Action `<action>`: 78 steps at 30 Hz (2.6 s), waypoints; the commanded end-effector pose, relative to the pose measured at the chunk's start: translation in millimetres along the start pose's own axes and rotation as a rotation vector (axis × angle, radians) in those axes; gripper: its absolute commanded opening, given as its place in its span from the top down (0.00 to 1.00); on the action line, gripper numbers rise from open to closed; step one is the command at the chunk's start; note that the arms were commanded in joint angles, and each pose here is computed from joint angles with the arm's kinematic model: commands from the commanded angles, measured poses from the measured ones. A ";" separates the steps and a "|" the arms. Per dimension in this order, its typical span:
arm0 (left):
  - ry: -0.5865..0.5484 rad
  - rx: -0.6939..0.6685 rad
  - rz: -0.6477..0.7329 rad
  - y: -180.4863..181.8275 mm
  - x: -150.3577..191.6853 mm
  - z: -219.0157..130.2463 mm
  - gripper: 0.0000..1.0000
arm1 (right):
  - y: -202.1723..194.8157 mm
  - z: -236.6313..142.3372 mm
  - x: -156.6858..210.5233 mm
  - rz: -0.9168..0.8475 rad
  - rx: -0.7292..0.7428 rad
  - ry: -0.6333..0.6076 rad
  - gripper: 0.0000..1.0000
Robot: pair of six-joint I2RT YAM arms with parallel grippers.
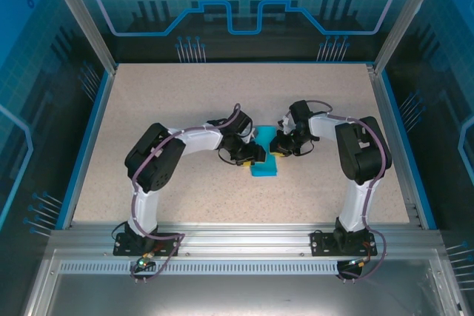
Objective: Fold a paper plane with a square sheet of paper (fold left side to right side)
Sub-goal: First fold the square sheet of paper in half at the center of the table.
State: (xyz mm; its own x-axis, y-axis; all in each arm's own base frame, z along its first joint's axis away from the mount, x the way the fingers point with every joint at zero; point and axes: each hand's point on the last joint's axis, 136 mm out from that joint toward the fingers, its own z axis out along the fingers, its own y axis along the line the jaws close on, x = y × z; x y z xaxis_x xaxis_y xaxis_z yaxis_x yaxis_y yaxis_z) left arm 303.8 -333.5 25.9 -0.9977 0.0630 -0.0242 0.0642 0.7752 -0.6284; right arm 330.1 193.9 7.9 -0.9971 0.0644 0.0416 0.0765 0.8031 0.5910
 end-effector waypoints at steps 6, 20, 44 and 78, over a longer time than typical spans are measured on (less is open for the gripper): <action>0.063 -0.028 0.036 3.1 43.8 3.1 0.50 | -41.4 21.8 31.0 0.079 0.173 0.109 0.87; 0.083 -0.027 0.075 -10.9 65.5 9.8 0.48 | -42.5 25.1 33.4 0.082 0.180 0.122 0.88; 0.106 0.024 0.117 -35.9 85.7 17.3 0.46 | -44.6 28.4 36.1 0.088 0.180 0.129 0.88; 0.035 0.115 0.152 -55.9 58.0 1.0 0.44 | -42.8 28.7 37.0 0.087 0.175 0.128 0.88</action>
State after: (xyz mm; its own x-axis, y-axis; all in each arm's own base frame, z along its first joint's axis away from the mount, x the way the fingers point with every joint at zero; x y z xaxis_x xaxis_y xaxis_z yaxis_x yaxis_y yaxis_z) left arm 243.5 -354.7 48.4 -0.9837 0.1574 -0.0874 0.1751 0.7237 -0.6675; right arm 326.8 197.4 7.3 -0.9966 0.0542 0.0615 0.0800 0.8051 0.5877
